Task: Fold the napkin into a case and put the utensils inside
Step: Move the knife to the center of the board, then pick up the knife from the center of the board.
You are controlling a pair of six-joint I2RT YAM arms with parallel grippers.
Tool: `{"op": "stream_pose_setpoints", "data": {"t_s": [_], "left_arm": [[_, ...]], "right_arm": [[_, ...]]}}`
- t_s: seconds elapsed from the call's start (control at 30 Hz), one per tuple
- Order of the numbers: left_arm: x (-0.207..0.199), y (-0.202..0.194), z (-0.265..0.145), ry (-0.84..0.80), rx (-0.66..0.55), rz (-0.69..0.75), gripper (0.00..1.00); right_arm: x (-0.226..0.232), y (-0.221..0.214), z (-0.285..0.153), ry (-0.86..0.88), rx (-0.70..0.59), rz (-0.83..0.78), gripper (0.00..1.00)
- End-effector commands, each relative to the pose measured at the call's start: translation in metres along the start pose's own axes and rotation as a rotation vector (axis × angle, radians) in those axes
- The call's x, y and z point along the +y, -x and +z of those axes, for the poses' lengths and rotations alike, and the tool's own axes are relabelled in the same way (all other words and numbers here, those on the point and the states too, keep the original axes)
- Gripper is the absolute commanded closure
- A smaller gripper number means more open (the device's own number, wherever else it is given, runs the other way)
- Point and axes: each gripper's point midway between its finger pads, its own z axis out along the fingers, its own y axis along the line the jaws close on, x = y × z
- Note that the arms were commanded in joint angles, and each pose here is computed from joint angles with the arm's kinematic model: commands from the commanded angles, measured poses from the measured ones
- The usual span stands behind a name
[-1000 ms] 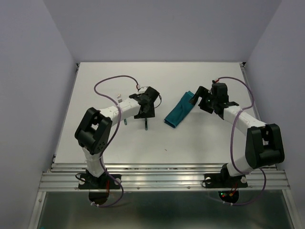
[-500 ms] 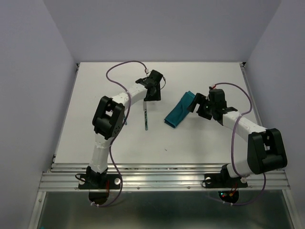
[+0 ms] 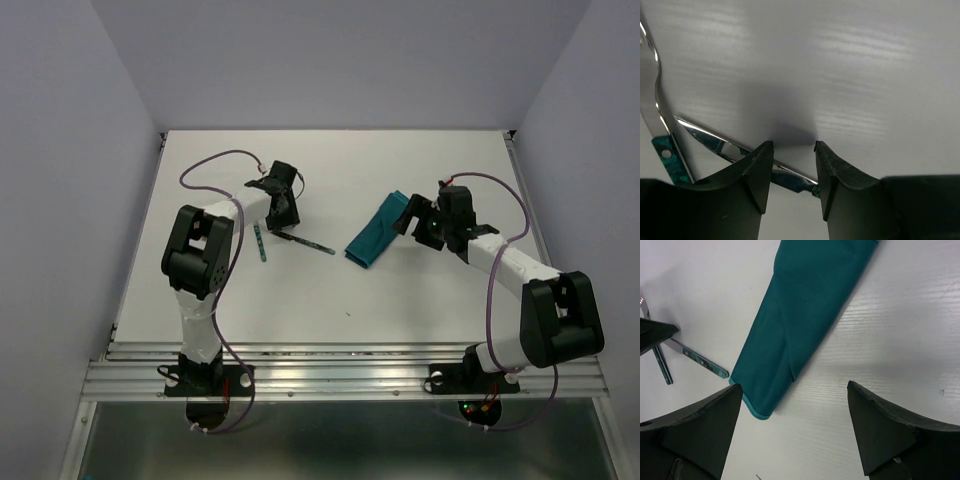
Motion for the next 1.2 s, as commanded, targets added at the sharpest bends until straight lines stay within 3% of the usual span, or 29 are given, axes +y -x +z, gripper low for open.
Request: {"op": "stream_pose_setpoints", "data": {"t_s": [0.0,0.2,0.27,0.37,0.43,0.57,0.67,0.93,1.03,1.17], "left_arm": [[0.011,-0.037,-0.024,0.005,0.057,0.009,0.50],[-0.011,-0.022,-0.076,-0.003,-0.068,0.209,0.47],[-0.023,-0.035,-0.093,0.014,-0.081,0.341,0.42],[-0.024,-0.047,-0.096,0.047,-0.071,0.446,0.31],[-0.024,-0.056,-0.093,0.055,-0.055,0.499,0.16],[-0.025,-0.056,-0.086,0.067,-0.068,0.538,0.05],[-0.031,-0.045,-0.081,0.075,-0.100,0.557,0.03],[-0.037,-0.042,-0.048,0.067,-0.031,0.632,0.09],[-0.035,-0.040,-0.038,0.060,-0.014,0.634,0.17],[-0.031,-0.031,-0.025,0.010,0.004,0.590,0.35]], "right_arm": [[0.010,0.006,0.002,0.031,-0.021,-0.010,0.09],[0.009,0.008,0.000,0.020,-0.027,-0.012,0.09],[0.010,0.009,-0.002,0.022,-0.032,-0.013,0.10],[0.010,0.009,-0.002,0.022,-0.034,-0.007,0.09],[0.010,0.008,-0.002,0.023,-0.033,-0.007,0.10],[0.009,0.007,0.000,0.022,-0.024,-0.006,0.09],[0.010,0.008,0.000,0.022,-0.024,-0.006,0.09],[0.008,0.007,-0.001,0.016,-0.023,-0.008,0.09],[0.005,0.004,0.000,0.008,-0.020,-0.008,0.09],[0.005,0.003,0.002,0.008,-0.010,-0.008,0.09]]}}
